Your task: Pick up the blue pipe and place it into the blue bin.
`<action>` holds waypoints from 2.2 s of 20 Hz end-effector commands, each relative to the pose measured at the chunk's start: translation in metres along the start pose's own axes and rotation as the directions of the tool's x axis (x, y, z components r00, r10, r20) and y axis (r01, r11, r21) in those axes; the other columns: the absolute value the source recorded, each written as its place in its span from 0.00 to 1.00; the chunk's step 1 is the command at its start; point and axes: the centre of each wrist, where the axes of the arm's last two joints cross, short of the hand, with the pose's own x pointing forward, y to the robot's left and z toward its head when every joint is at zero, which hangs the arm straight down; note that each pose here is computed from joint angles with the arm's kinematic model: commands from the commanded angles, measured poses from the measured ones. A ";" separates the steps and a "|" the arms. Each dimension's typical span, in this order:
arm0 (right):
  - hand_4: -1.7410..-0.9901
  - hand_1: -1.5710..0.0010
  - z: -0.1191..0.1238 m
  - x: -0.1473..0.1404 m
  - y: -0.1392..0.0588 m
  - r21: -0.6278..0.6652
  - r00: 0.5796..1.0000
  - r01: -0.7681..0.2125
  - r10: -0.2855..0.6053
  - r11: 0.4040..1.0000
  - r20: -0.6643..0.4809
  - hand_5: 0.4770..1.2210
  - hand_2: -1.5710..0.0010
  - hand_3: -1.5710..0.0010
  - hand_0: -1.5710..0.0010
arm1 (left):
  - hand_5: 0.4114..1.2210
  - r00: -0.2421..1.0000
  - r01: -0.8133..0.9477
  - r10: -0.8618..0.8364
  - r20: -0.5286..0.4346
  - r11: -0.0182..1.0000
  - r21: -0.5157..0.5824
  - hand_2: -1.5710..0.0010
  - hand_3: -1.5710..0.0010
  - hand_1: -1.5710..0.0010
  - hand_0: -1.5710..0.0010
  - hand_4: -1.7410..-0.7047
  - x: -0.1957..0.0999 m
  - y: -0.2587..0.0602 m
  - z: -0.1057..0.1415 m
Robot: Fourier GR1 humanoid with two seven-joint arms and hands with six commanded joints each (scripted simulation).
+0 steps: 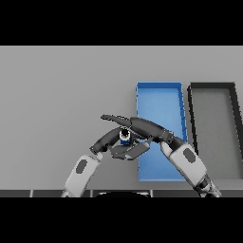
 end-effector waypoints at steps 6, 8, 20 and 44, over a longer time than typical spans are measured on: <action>0.37 0.44 -0.022 0.001 0.003 0.054 1.000 -0.003 0.002 0.999 0.022 0.05 0.42 0.51 0.44 | 1.00 0.999 -0.005 0.005 -0.048 1.000 0.000 0.00 0.00 0.00 0.00 0.11 0.000 0.000 0.006; 0.25 0.28 -0.022 0.000 0.004 0.069 0.999 0.021 -0.024 0.997 0.039 0.16 0.27 0.39 0.28 | 1.00 0.999 -0.028 0.028 -0.035 1.000 0.005 0.00 0.04 0.00 0.00 0.08 0.000 -0.003 0.005; 0.02 0.02 -0.027 -0.003 0.017 0.045 0.989 0.066 -0.072 0.997 0.131 0.93 0.02 0.04 0.02 | 1.00 0.999 -0.046 0.046 0.008 0.999 -0.002 0.00 0.09 0.00 0.00 0.01 0.001 -0.001 0.002; 0.00 0.00 -0.024 0.038 0.000 -0.003 0.951 0.248 -0.243 0.969 0.188 1.00 0.00 0.00 0.00 | 0.06 0.981 0.059 -0.062 -0.181 0.998 -0.022 0.99 0.99 0.99 0.99 0.80 -0.009 0.007 0.012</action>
